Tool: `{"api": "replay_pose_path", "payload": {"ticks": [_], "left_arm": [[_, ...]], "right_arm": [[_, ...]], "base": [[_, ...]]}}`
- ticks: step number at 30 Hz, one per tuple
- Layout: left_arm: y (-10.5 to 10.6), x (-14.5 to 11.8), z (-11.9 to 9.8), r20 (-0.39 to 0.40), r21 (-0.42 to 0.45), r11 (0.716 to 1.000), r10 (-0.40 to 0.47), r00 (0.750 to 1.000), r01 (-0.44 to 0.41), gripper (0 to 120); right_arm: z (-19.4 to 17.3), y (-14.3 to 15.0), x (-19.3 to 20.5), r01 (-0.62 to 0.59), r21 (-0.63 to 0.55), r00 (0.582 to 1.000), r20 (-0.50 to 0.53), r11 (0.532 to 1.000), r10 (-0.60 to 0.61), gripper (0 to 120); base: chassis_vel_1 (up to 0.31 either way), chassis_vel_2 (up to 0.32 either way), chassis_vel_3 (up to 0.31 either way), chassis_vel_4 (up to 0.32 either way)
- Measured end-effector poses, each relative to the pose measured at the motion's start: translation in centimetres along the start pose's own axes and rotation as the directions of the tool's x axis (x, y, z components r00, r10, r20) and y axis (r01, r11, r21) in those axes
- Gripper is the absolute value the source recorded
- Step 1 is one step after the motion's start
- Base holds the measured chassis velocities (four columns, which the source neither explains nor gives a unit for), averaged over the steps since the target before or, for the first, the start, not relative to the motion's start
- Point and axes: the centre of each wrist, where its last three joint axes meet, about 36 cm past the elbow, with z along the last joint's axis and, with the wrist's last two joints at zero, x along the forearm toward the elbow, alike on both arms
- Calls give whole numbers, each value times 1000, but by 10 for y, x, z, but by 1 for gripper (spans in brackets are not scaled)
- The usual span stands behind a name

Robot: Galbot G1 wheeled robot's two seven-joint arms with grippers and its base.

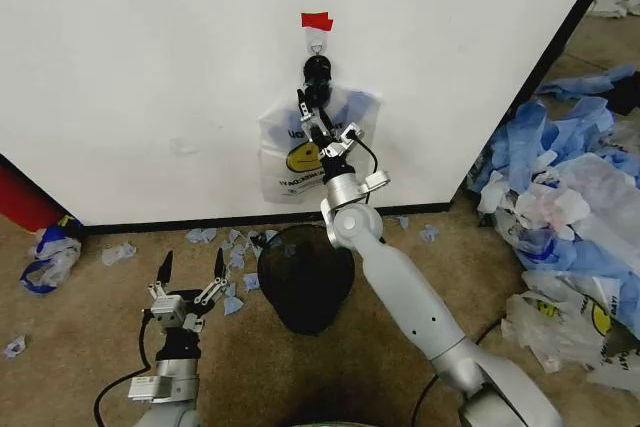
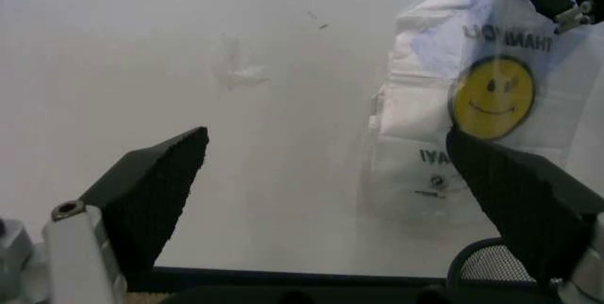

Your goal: Pick up the garbage bag from the wall and place it over the trash bin.

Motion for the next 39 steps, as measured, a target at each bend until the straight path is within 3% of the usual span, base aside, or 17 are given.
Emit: {"api": "replay_pose_path", "payload": {"ticks": [21, 39], "left_arm": [[-6, 1, 10, -4, 7, 1000, 0, 1000, 0, 98], [-9, 10, 13, -7, 10, 1000, -8, 1000, 8, 98]], "right_arm": [[5, 2, 2, 12, 2, 1000, -10, 1000, -12, 74], [3, -6, 4, 6, 19, 1000, -2, 1000, -6, 6]], "base": [[0, 0, 0, 0], [0, 0, 0, 0]]}}
